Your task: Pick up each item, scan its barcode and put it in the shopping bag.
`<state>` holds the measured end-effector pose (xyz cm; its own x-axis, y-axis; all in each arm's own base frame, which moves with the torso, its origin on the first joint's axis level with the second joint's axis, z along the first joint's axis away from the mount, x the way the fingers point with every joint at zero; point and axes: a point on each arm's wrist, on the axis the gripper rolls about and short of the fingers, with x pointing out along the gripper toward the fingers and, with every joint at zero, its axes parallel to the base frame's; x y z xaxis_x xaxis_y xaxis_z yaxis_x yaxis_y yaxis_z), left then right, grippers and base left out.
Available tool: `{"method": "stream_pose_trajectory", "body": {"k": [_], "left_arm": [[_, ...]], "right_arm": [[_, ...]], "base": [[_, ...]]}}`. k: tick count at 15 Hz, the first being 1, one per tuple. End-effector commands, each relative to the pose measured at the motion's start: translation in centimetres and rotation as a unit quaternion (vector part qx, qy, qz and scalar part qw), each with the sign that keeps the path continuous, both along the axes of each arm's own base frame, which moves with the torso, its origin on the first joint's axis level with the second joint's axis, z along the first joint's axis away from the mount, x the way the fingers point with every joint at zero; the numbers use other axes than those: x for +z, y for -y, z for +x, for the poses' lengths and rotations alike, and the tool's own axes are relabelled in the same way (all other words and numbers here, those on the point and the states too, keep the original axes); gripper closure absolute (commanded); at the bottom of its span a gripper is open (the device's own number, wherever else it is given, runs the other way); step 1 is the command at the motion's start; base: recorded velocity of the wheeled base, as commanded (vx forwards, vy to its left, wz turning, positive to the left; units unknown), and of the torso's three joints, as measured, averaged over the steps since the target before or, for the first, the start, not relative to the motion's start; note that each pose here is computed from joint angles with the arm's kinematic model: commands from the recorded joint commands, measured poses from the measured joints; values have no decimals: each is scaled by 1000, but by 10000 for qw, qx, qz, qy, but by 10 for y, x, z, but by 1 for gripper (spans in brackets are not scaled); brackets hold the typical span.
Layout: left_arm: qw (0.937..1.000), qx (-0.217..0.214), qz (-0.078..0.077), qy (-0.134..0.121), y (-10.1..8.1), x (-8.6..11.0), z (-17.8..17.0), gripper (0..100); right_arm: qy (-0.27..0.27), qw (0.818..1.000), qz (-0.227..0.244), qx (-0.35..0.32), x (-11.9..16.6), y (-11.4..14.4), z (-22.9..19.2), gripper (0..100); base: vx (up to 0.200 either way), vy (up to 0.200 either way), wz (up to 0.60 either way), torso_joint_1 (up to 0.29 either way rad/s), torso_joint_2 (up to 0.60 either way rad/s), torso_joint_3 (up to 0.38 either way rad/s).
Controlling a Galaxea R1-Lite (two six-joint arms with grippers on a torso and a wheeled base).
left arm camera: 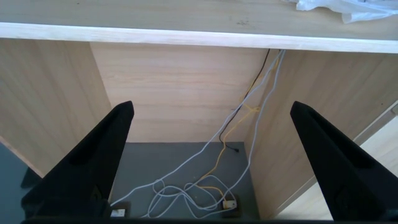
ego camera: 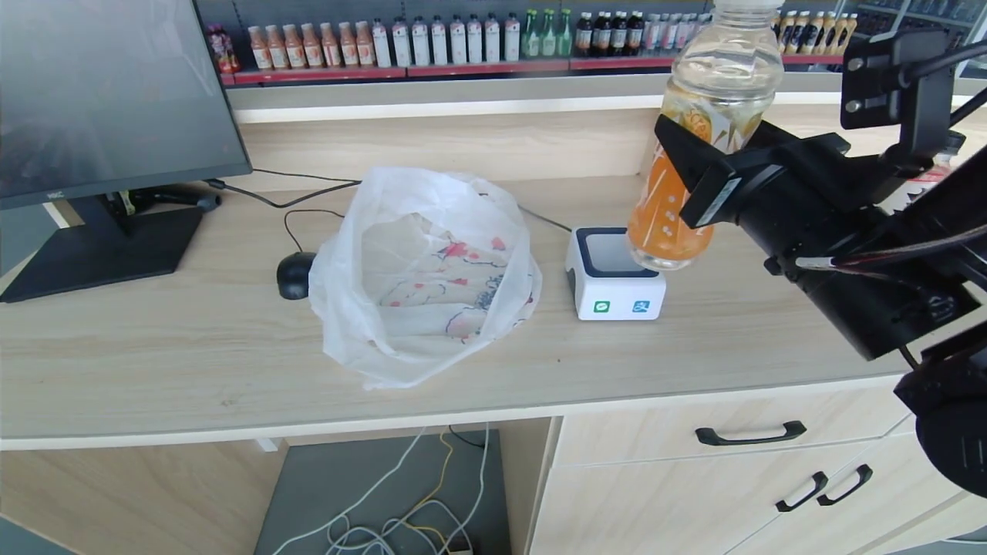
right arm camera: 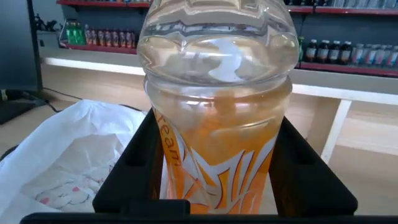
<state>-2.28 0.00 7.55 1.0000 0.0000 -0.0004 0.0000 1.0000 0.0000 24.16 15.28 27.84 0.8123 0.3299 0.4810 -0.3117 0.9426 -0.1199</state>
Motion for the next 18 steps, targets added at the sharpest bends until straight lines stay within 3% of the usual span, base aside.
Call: {"method": "stream_pose_trajectory", "body": {"k": [1, 5, 18], "left_arm": [[10000, 0, 0, 2, 0, 0, 0, 0], [10000, 0, 0, 2, 0, 0, 0, 0], [10000, 0, 0, 2, 0, 0, 0, 0]], "right_arm": [[54, 9999, -79, -93, -10, 2, 0, 100], [251, 9995, -64, -165, -6, 5, -1, 100], [276, 9995, -25, -154, -4, 4, -1, 100]], "base": [[0, 0, 0, 0, 0, 0], [0, 0, 0, 0, 0, 0], [0, 200, 0, 3, 2, 3]]}}
